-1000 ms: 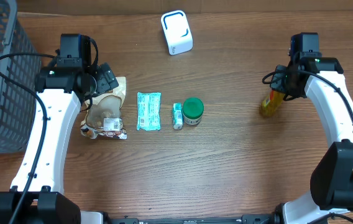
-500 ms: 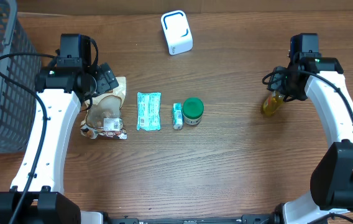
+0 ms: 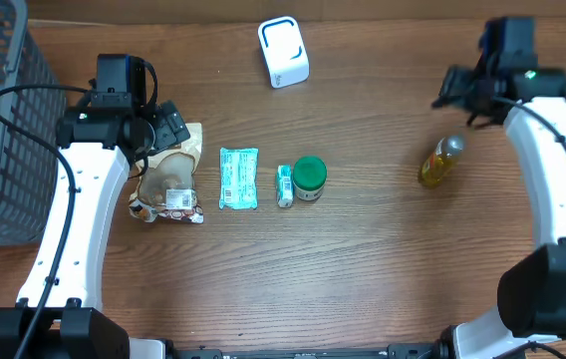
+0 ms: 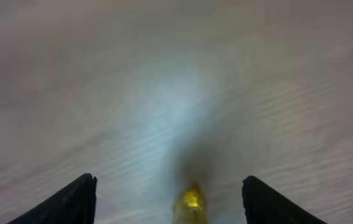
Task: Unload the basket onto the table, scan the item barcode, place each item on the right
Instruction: 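Open the right gripper and lift it off the bottle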
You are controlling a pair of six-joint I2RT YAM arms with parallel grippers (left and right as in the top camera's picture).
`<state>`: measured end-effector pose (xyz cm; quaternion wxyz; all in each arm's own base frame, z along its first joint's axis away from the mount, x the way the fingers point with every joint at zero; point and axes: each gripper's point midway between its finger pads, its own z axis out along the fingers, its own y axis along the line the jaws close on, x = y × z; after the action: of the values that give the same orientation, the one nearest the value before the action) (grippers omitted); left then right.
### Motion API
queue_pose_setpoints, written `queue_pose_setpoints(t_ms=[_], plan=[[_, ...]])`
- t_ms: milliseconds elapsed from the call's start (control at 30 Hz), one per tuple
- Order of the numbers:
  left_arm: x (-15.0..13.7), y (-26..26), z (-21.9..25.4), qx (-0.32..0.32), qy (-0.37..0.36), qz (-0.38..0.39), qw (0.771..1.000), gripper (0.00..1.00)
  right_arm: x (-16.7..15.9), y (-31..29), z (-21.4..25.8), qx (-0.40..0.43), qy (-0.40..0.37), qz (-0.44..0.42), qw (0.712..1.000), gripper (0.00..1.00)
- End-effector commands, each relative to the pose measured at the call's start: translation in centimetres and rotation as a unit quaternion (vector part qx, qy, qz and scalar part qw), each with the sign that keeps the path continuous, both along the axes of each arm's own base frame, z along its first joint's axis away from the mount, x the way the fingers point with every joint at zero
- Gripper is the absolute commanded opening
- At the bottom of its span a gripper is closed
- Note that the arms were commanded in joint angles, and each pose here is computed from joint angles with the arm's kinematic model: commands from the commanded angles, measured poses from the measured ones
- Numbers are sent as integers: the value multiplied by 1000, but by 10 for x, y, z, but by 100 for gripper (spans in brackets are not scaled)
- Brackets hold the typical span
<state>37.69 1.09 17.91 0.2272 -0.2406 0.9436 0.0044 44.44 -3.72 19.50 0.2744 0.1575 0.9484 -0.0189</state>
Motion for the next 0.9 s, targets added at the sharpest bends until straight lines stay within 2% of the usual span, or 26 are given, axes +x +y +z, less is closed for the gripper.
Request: queue_pose_setpoints(t_ms=[0,133,267,333,467,667,867], plan=[[2,1,2,1,-3,-2,1000,100,9,31,67,19,-68,44,997,75],[2,1,2,1,-3,-2,1000,100,1,79,69,70,-56,101,991,84],[2,1,2,1,-3,-2,1000,100,-15,121,55,105,-21,106,989,92],[2,1,2,1,-3,-2,1000,100,-22,140,50,116,-9,109,987,100],[2,1,2,1,-3,-2,1000,100,-37,185,43,136,10,125,983,100],[2,1,2,1,-3,-2,1000,100,-58,240,25,123,29,188,974,100],[2,1,2,1,-3,-2,1000,100,-59,272,12,122,26,221,967,100]])
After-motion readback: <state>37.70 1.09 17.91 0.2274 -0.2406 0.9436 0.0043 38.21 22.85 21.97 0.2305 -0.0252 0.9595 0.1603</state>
